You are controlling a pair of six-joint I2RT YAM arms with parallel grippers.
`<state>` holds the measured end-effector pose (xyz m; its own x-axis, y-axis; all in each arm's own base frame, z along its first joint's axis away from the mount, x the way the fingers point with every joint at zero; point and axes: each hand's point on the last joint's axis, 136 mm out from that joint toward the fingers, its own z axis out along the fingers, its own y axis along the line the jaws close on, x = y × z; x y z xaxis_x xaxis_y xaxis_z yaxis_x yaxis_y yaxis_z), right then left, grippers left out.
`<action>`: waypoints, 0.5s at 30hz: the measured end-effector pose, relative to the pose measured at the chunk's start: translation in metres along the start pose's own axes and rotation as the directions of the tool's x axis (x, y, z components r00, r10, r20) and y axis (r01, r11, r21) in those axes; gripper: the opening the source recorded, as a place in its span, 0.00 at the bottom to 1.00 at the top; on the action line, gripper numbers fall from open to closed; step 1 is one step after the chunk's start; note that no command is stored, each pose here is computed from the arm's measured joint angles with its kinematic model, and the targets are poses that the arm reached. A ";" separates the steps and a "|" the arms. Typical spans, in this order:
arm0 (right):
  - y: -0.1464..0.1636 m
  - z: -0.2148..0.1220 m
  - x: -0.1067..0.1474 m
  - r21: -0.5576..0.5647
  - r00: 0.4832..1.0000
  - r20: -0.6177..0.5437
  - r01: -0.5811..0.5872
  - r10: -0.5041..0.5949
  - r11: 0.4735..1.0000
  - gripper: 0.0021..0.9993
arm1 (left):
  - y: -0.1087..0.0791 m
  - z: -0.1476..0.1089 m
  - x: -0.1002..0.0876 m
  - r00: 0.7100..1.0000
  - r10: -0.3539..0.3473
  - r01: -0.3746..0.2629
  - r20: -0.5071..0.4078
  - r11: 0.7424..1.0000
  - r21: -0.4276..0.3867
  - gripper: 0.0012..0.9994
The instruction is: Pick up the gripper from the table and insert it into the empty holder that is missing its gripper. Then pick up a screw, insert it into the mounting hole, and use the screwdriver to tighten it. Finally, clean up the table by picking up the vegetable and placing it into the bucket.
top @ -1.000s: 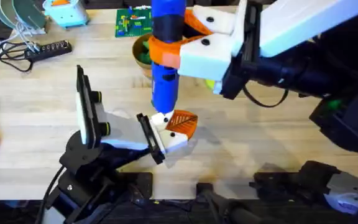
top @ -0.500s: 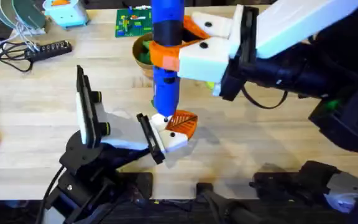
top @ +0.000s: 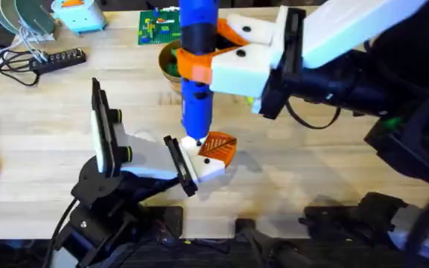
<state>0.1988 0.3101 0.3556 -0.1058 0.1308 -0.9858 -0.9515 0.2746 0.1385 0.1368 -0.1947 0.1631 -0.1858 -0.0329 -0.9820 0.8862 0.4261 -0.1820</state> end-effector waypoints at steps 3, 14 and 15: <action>-0.004 0.003 0.006 0.005 1.000 -0.015 -0.020 0.020 1.000 0.02 | 0.000 0.000 0.000 1.000 -0.001 0.001 -0.001 1.000 0.000 0.01; -0.004 0.003 0.007 0.007 0.999 -0.018 -0.028 0.028 1.000 0.02 | 0.000 0.000 0.000 1.000 -0.001 0.001 -0.001 1.000 0.000 0.01; -0.005 0.003 0.006 0.009 1.000 -0.015 -0.027 0.027 1.000 0.02 | 0.000 0.000 0.000 1.000 0.000 0.000 0.000 1.000 0.000 0.01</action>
<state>0.2034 0.3120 0.3493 -0.1359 0.1234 -0.9830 -0.9458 0.2792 0.1658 0.1368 -0.1947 0.1630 -0.1861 -0.0327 -0.9820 0.8861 0.4261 -0.1822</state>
